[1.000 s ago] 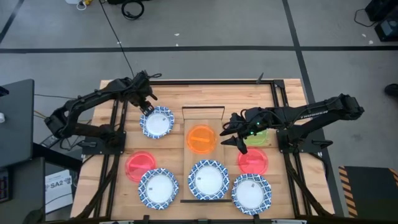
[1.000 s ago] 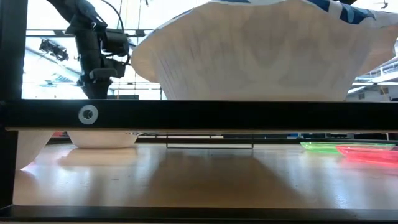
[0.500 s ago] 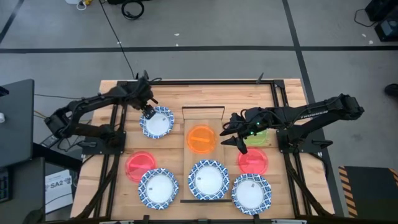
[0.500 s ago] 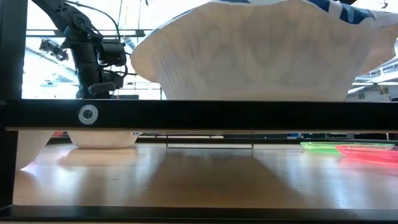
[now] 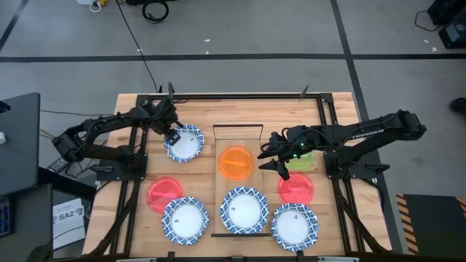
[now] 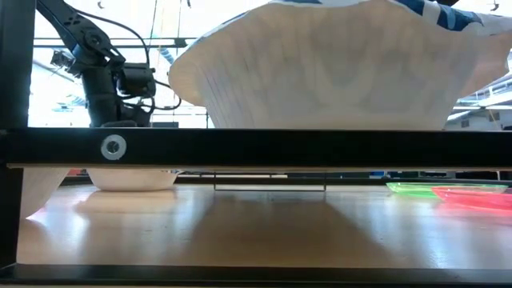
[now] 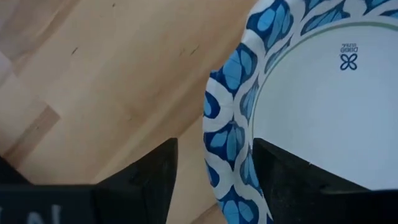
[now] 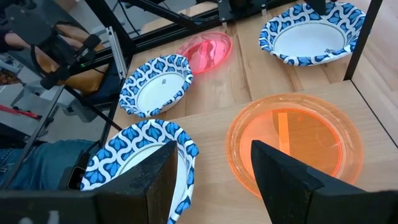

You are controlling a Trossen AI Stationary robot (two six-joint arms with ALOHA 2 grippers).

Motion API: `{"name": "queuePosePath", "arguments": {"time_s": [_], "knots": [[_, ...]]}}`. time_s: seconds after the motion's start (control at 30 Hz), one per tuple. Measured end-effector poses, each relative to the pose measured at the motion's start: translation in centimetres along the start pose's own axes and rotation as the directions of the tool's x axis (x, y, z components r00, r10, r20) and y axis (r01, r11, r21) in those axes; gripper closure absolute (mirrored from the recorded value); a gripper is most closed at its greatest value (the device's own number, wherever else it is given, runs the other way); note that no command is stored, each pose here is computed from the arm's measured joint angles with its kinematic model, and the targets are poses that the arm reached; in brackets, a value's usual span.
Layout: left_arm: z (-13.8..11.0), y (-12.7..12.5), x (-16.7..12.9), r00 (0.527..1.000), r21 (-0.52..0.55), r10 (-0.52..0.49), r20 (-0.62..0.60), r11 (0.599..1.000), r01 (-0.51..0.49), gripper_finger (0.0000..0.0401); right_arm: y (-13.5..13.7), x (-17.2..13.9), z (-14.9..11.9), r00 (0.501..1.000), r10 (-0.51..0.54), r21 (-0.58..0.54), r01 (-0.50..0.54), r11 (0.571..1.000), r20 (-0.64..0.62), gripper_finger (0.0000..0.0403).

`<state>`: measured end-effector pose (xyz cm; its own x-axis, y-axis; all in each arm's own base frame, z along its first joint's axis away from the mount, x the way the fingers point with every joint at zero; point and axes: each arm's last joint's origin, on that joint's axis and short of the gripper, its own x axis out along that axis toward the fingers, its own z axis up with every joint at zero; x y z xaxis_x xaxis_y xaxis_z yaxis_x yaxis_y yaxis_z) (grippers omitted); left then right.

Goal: Place and stack plates onto a shelf
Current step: Stack the blue patterned bowl on the blue patterned bowl on the shelf

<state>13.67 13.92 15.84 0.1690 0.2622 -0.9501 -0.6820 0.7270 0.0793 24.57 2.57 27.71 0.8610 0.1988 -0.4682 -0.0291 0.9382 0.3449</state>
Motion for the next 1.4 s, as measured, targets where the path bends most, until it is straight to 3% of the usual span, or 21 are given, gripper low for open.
{"name": "queuePosePath", "arguments": {"time_s": [0.67, 1.17, 1.4], "knots": [[0.02, -0.01, -0.01, 1.0, 0.001, -0.005, 0.002, 1.0, 0.005, 0.0337, 0.0, 0.0, 0.0, 1.0, 0.0, 0.0, 0.0, 1.0, 0.0, 0.0192], [0.02, 0.0, -0.01, 1.0, 0.001, 0.0, 0.001, 1.0, 0.0, 0.0353, 0.0, 0.0, 0.0, 1.0, 0.0, 0.0, 0.0, 1.0, 0.0, 0.0192], [0.01, 0.0, -0.01, 1.0, 0.001, 0.0, 0.0, 1.0, 0.0, 0.0385, 0.0, 0.0, 0.0, 1.0, 0.0, 0.0, 0.0, 1.0, 0.0, 0.0192]]}}
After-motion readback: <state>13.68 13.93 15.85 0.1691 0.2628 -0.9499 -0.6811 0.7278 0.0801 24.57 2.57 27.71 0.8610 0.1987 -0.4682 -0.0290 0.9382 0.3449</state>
